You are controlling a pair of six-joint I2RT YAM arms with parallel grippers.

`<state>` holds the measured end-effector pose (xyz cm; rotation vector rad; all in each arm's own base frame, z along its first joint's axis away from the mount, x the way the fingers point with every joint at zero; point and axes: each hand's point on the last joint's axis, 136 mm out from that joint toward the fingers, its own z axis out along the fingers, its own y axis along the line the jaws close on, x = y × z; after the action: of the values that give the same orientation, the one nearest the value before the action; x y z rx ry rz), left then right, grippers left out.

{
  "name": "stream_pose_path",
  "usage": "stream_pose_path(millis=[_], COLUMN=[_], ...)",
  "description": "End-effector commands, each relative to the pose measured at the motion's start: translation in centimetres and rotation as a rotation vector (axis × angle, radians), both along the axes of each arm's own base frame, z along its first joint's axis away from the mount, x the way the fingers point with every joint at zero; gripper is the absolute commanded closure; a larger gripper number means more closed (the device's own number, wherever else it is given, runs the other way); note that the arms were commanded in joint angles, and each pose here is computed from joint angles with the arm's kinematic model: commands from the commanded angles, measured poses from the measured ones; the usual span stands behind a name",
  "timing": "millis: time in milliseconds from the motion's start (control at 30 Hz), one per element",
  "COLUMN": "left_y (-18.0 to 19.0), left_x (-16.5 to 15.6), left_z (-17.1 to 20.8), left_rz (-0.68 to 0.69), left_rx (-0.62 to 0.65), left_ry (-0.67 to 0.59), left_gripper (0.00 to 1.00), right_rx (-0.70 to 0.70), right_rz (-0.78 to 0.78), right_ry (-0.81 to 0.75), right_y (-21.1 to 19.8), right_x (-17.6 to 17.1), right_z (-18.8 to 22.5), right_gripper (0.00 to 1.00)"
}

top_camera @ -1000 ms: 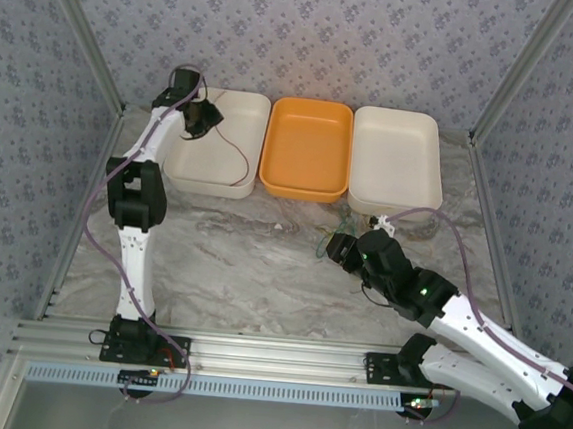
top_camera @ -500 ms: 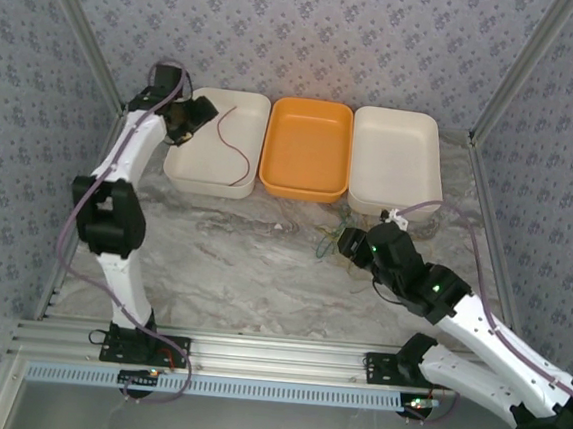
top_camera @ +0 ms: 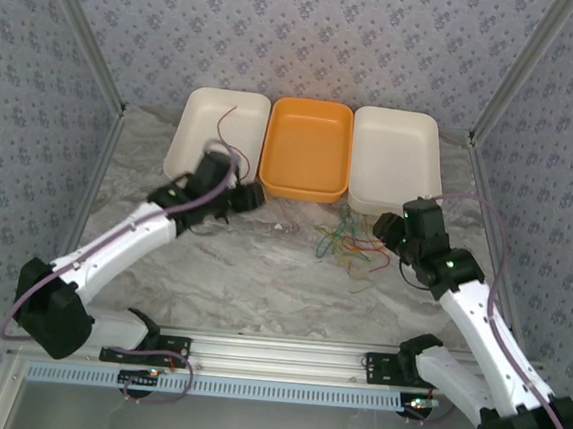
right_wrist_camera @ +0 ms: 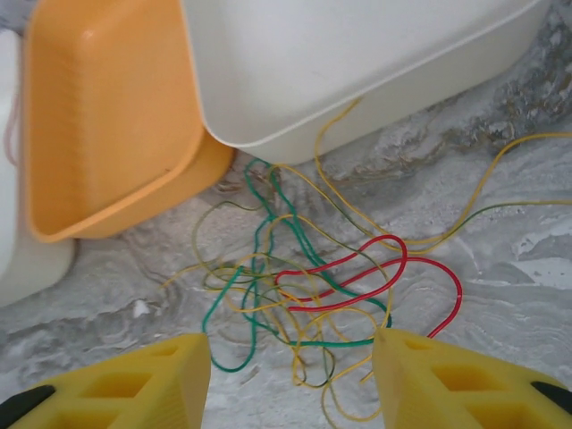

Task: Untangle the cables

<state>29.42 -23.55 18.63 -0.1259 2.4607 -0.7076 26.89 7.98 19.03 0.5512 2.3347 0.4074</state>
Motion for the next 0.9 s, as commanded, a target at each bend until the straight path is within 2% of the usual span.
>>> stream_pose_path(millis=[0, 167, 267, 533, 667, 733, 800, 867], left_y=[-4.5, -12.2, -14.7, -17.4, -18.4, -18.4, -18.3, -18.5], left_x=[-1.4, -3.6, -3.4, -2.0, -1.6, -1.1, -0.5, -0.2], left_z=[-0.9, -4.1, -7.0, -10.9, -12.0, -12.4, -12.7, -12.9], left_rz=[-0.066, -0.273, -0.294, -0.284, -0.288, -0.267, -0.237, -0.223], left_rx=[-0.07, 0.018, 0.083, 0.074, 0.075, 0.082, 0.086, 0.079], left_ry=[-0.073, -0.073, -0.05, -0.034, -0.029, -0.037, -0.051, -0.062], left_gripper=[0.46, 0.4, 0.34, 0.3, 0.33, 0.36, 0.41, 0.44], right_rx=[0.002, 0.005, 0.04, 0.182, 0.223, 0.223, 0.225, 0.229], right_rz=[0.077, 0.064, 0.051, -0.073, -0.138, -0.171, -0.199, -0.208], right_ry=[0.071, 0.142, 0.201, 0.287, 0.326, 0.343, 0.345, 0.35], right_y=[1.6, 2.0, 2.1, 1.5, 1.4, 1.2, 1.0, 1.0], right_x=[1.1, 2.1, 2.1, 3.0, 3.5, 3.6, 3.8, 3.9], right_z=[-3.1, -6.9, -8.9, -12.4, -14.1, -14.9, -15.6, -15.9], right_gripper=[0.47, 0.48, 0.47, 0.42, 0.42, 0.48, 0.57, 0.59])
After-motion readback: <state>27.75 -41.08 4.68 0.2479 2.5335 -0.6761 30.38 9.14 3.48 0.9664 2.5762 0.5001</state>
